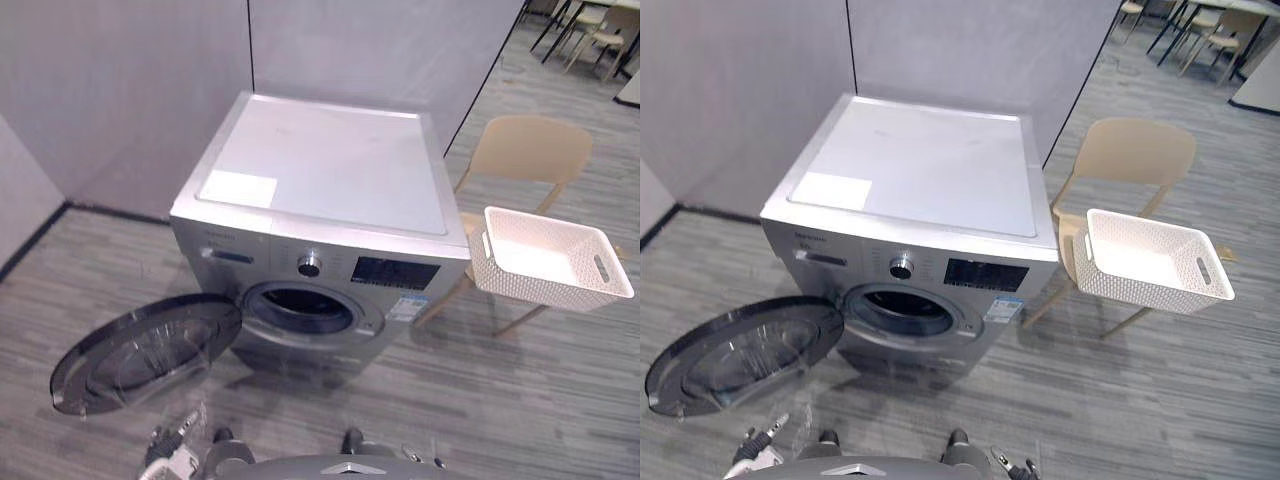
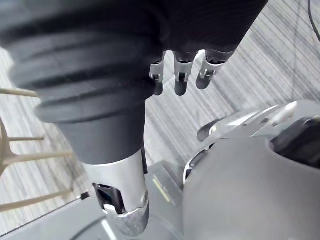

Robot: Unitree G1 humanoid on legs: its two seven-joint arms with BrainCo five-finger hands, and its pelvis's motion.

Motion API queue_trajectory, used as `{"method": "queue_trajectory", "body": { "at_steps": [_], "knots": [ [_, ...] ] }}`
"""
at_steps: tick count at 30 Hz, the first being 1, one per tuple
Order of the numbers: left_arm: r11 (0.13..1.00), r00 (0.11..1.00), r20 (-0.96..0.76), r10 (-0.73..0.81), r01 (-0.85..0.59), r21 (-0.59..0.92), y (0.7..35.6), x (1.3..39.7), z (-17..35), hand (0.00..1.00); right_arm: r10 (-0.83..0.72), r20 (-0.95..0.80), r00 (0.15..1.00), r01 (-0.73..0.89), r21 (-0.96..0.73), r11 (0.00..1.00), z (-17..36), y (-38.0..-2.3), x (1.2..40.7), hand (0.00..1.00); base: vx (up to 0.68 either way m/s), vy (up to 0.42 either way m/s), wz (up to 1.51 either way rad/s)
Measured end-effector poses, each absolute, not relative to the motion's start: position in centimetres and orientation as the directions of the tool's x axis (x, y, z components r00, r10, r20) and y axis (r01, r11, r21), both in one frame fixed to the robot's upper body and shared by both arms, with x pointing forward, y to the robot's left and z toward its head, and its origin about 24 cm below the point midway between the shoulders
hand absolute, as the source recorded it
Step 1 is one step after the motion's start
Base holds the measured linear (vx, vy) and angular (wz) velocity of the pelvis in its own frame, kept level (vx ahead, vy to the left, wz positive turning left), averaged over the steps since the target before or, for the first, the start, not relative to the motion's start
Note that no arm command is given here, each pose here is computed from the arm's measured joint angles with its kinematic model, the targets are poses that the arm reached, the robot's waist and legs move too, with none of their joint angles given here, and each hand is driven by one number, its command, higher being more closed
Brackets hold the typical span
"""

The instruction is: Pick up the laundry basket with both hands and put the clothes into the washing machine.

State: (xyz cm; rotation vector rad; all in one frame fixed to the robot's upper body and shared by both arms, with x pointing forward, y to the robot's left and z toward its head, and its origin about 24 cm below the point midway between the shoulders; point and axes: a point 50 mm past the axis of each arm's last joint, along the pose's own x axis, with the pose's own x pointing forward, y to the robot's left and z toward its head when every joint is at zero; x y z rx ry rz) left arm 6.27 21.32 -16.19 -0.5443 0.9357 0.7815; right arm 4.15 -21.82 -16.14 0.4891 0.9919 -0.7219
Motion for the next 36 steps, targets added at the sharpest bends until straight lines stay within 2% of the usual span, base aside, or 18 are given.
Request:
{"method": "queue_trajectory", "body": {
  "at_steps": [4,7,10,12,14,15,18,22,28,31,35,36],
  "knots": [
    [0.682,0.374,-0.881,0.289,-0.727,-0.084,19.8,6.5,-16.5,0.0,-0.307,-0.884,0.352,0.721,0.047,0.691,-16.3,-21.9,4.9,0.0,0.09,0.023,-0.11],
    [0.771,0.435,-0.865,0.25,-0.629,-0.093,19.4,8.3,-16.2,0.0,-0.256,-0.882,0.396,0.63,0.058,0.774,-16.3,-21.2,7.2,0.0,0.06,0.028,0.19],
    [0.841,0.509,-0.834,0.213,-0.53,-0.109,19.0,10.8,-15.6,0.0,-0.23,-0.85,0.475,0.525,0.064,0.848,-15.5,-21.0,11.8,0.0,-0.04,0.005,0.47],
    [0.857,0.523,-0.826,0.21,-0.505,-0.102,19.1,11.4,-15.5,0.0,-0.211,-0.822,0.529,0.485,0.088,0.87,-14.9,-20.3,14.2,0.0,-0.18,0.036,0.12],
    [0.856,0.483,-0.849,0.213,-0.512,-0.077,18.9,10.3,-15.9,0.0,-0.194,-0.776,0.599,0.425,0.103,0.899,-13.8,-20.1,16.5,0.0,-0.19,0.085,-0.32],
    [0.855,0.475,-0.852,0.218,-0.514,-0.068,19.0,10.0,-16.0,0.0,-0.181,-0.774,0.607,0.405,0.105,0.908,-13.8,-19.8,16.7,0.0,-0.12,0.094,-0.02],
    [0.878,0.471,-0.853,0.223,-0.477,-0.034,19.2,10.1,-15.9,0.0,-0.138,-0.807,0.574,0.363,0.1,0.927,-14.6,-18.7,15.1,0.0,-0.11,0.157,0.34],
    [0.895,0.481,-0.844,0.237,-0.446,-0.002,19.8,10.8,-15.7,0.0,-0.127,-0.815,0.565,0.36,0.105,0.927,-14.7,-18.4,15.0,0.0,-0.08,0.204,0.61],
    [0.931,0.503,-0.833,0.231,-0.363,0.038,20.4,11.2,-15.4,0.0,-0.163,-0.858,0.487,0.473,0.102,0.875,-15.8,-18.6,12.2,0.0,-0.08,0.17,0.64],
    [0.951,0.588,-0.783,0.203,-0.309,0.014,19.9,13.0,-14.5,0.0,-0.217,-0.871,0.441,0.544,0.067,0.836,-16.1,-19.9,10.2,0.0,-0.05,0.025,0.08],
    [0.944,0.748,-0.632,0.204,-0.321,-0.076,20.1,15.9,-11.7,0.0,-0.263,-0.879,0.398,0.613,0.041,0.789,-16.3,-21.0,8.5,0.0,-0.04,0.009,-0.22],
    [0.937,0.765,-0.608,0.212,-0.335,-0.095,20.3,16.2,-11.2,0.0,-0.271,-0.879,0.392,0.626,0.039,0.779,-16.3,-21.2,8.3,0.0,-0.02,0.051,-0.12]
  ]
}}
